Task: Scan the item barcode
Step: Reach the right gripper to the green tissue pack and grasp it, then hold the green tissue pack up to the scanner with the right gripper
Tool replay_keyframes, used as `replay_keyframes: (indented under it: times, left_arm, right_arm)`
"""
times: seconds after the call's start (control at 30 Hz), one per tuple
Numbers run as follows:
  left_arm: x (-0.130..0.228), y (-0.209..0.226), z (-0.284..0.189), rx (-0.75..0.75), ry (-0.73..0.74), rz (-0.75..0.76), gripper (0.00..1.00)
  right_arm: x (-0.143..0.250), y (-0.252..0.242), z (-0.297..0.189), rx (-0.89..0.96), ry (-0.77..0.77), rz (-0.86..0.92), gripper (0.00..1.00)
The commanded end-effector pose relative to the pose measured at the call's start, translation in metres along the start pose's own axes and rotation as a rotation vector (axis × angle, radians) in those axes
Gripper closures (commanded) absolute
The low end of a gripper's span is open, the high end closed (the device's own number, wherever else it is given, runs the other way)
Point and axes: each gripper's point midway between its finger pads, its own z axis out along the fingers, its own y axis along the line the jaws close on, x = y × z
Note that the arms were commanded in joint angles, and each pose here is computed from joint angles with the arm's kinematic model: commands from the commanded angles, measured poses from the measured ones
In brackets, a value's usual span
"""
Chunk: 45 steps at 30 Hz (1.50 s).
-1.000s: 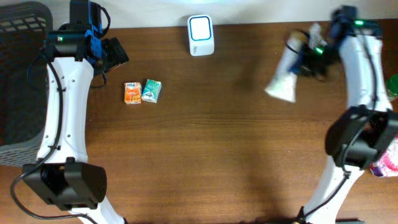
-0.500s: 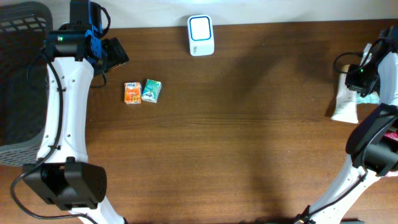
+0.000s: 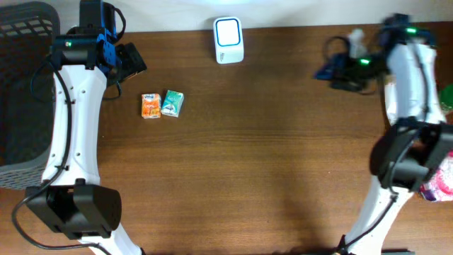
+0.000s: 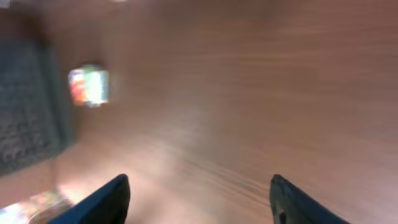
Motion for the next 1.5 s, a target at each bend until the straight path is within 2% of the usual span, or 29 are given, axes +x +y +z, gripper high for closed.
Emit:
replay_keyframes:
  times: [0.0,0.07,0.2,0.33,0.57,0.83,0.9,1.03,1.07,1.1,1.13,1.2,1.23,1.4,1.43,1.47]
  left_arm:
    - [-0.001,0.003,0.001,-0.009,-0.002,-0.012,0.01]
    - [-0.001,0.003,0.001,-0.009,-0.002,-0.012,0.01]
    - [-0.001,0.003,0.001,-0.009,-0.002,-0.012,0.01]
    - [-0.001,0.003,0.001,-0.009,-0.002,-0.012,0.01]
    - [-0.001,0.003,0.001,-0.009,-0.002,-0.012,0.01]
    - [-0.001,0.003,0.001,-0.009,-0.002,-0.012,0.01]
    - [-0.001,0.003,0.001,-0.009,-0.002,-0.012,0.01]
    - [-0.001,0.003,0.001,-0.009,-0.002,-0.012,0.01]
    - [-0.001,0.003,0.001,-0.009,-0.002,-0.012,0.01]
    - [-0.001,0.003,0.001,-0.009,-0.002,-0.012,0.01]
    - [-0.001,0.003,0.001,-0.009,-0.002,-0.012,0.01]
    - [-0.001,0.003,0.001,-0.010,-0.001,-0.012,0.01]
    - [-0.001,0.003,0.001,-0.009,-0.002,-0.012,0.01]
    - [-0.001,0.003,0.001,-0.009,-0.002,-0.012,0.01]
    - [-0.001,0.003,0.001,-0.009,-0.002,-0.012,0.01]
    - [-0.001,0.003,0.001,-0.010,-0.001,-0.012,0.01]
  right_arm:
    - [0.002,0.092,0.052,-0.118,0.035,-0.109,0.21]
    - [0.001,0.126,0.097,-0.057,0.023,-0.067,0.17]
    - [-0.004,0.188,0.166,0.002,-0.100,-0.036,0.16]
    - [0.008,0.223,0.213,0.013,-0.162,0.007,0.17]
    - [0.048,0.242,0.294,-0.012,-0.110,0.008,0.32]
    - [0.065,0.209,0.345,0.037,-0.067,0.034,0.34]
    - [0.066,0.208,0.351,0.023,-0.059,0.031,0.34]
    - [0.068,0.200,0.361,0.028,-0.054,0.030,0.46]
    - [0.069,0.200,0.362,0.026,-0.049,0.030,0.59]
    - [0.070,0.201,0.362,0.021,-0.042,0.030,0.67]
    - [0.072,0.202,0.362,0.012,-0.033,0.022,0.80]
    - [0.074,0.205,0.362,-0.004,-0.015,-0.009,0.84]
    - [0.077,0.207,0.362,-0.020,0.002,-0.029,0.96]
    - [0.072,0.218,0.325,-0.189,0.131,-0.072,0.96]
    - [0.067,0.222,0.310,-0.257,0.154,-0.110,0.96]
    - [0.058,0.226,0.278,-0.416,0.196,-0.219,0.96]
